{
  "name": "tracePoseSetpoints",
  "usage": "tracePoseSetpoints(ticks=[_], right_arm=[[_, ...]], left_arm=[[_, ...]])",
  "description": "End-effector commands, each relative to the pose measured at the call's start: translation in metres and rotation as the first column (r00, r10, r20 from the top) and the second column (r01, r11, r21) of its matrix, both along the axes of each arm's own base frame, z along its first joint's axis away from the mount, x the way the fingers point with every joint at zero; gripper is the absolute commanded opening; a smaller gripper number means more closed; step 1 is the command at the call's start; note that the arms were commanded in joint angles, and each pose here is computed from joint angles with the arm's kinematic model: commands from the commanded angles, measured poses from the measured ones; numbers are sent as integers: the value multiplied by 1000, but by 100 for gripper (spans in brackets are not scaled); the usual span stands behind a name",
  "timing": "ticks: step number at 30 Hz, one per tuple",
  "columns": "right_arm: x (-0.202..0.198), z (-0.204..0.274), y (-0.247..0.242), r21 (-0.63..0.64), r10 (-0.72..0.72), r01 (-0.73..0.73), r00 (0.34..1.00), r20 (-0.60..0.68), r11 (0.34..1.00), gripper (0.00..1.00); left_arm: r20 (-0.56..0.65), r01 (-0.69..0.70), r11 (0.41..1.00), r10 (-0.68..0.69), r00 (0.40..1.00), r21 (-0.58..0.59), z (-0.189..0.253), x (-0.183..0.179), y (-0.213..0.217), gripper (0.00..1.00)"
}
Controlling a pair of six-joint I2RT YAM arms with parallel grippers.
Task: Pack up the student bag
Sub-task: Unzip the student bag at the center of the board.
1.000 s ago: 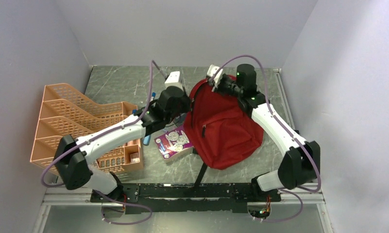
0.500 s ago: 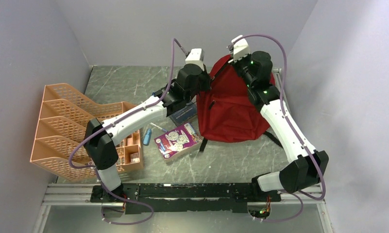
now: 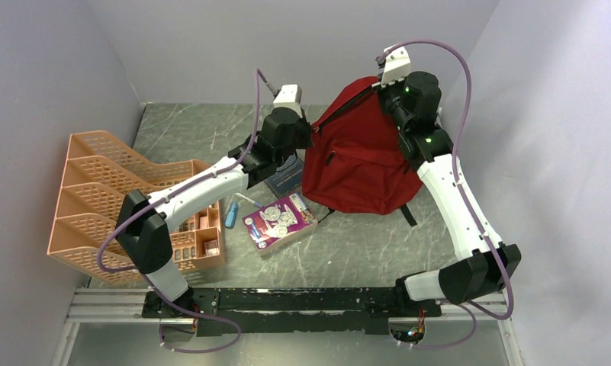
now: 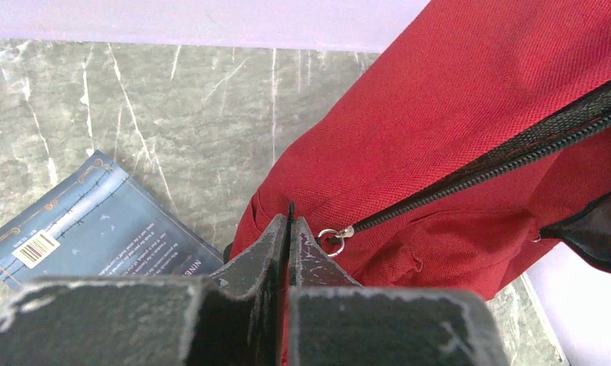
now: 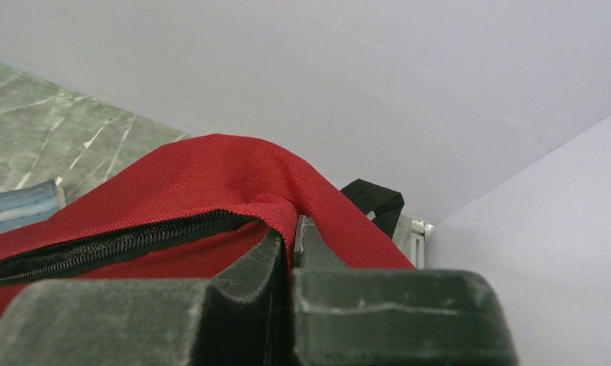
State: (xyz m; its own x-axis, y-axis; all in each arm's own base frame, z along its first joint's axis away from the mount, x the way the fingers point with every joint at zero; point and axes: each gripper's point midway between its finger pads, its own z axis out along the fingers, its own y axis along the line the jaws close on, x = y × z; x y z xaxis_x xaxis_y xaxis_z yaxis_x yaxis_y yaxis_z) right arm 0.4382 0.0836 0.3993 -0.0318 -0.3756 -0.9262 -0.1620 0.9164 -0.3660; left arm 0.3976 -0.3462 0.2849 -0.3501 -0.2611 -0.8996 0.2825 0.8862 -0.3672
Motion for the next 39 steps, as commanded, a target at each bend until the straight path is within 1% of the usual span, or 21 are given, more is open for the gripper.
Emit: tracePoseSetpoints(ticks=[1,7,10,11,12,14,16,18,20,21,23,25,26,27,30,32,34,35,37,39], right_arm=[[-12,78,-30,99,-117,98,971,210,990,0],[-14,82,-38,122,-163,139,962,220,983,0],[-14,84,-38,117,-163,140,961,223,983,0],[-15,84,-38,104,-155,134,962,226,985,0],[-16,84,-36,82,-139,123,963,230,989,0],[-18,83,-32,23,-92,89,963,254,996,0],[-23,87,-34,-4,-88,93,951,297,996,0],[-28,90,-35,-48,-71,91,944,321,995,0],[-31,89,-30,-110,-22,61,945,326,992,0],[-32,88,-26,-136,12,33,946,323,990,0],[-35,87,-11,-233,129,-54,939,319,971,0],[-38,80,4,-313,229,-133,927,296,940,0],[-40,81,9,-333,267,-164,918,292,929,0],[-39,82,13,-331,283,-182,915,287,926,0],[-38,95,17,-270,282,-202,910,305,942,0],[-39,102,22,-221,293,-229,902,318,948,0],[-38,109,26,-168,293,-249,897,332,954,0],[-38,109,28,-164,300,-259,894,333,952,0],[-40,107,30,-219,333,-272,883,331,937,0],[-41,104,25,-247,319,-243,885,338,938,0]], left_arm=[[-89,-27,994,36,995,105,-49,-6,25,5],[-162,42,995,-26,987,95,-87,-23,22,5],[-179,81,993,-63,982,91,-93,-29,18,5],[-181,93,991,-75,981,92,-92,-31,17,7],[-180,105,990,-88,980,92,-89,-32,16,11],[-165,138,987,-123,979,86,-78,-35,13,29],[-141,176,981,-164,976,77,-61,-40,11,46],[-103,201,978,-194,976,62,-39,-46,13,57],[-66,203,978,-200,978,44,-18,-51,21,64],[-49,196,980,-194,980,29,-9,-50,28,65],[-28,176,984,-176,984,-1,8,-51,44,65],[-7,127,992,-127,992,-24,25,-50,69,65],[-2,99,995,-99,995,-26,29,-49,82,66],[6,68,997,-68,998,-23,34,-48,96,66],[10,-23,1000,23,1000,3,37,-46,132,69],[-4,-41,999,41,999,19,31,-47,145,70],[-25,-26,999,26,999,25,21,-49,147,70],[-35,-16,999,17,999,27,16,-49,147,69],[-53,-1,1000,2,999,26,8,-49,146,69],[-53,21,1000,-20,998,22,7,-47,142,70]])
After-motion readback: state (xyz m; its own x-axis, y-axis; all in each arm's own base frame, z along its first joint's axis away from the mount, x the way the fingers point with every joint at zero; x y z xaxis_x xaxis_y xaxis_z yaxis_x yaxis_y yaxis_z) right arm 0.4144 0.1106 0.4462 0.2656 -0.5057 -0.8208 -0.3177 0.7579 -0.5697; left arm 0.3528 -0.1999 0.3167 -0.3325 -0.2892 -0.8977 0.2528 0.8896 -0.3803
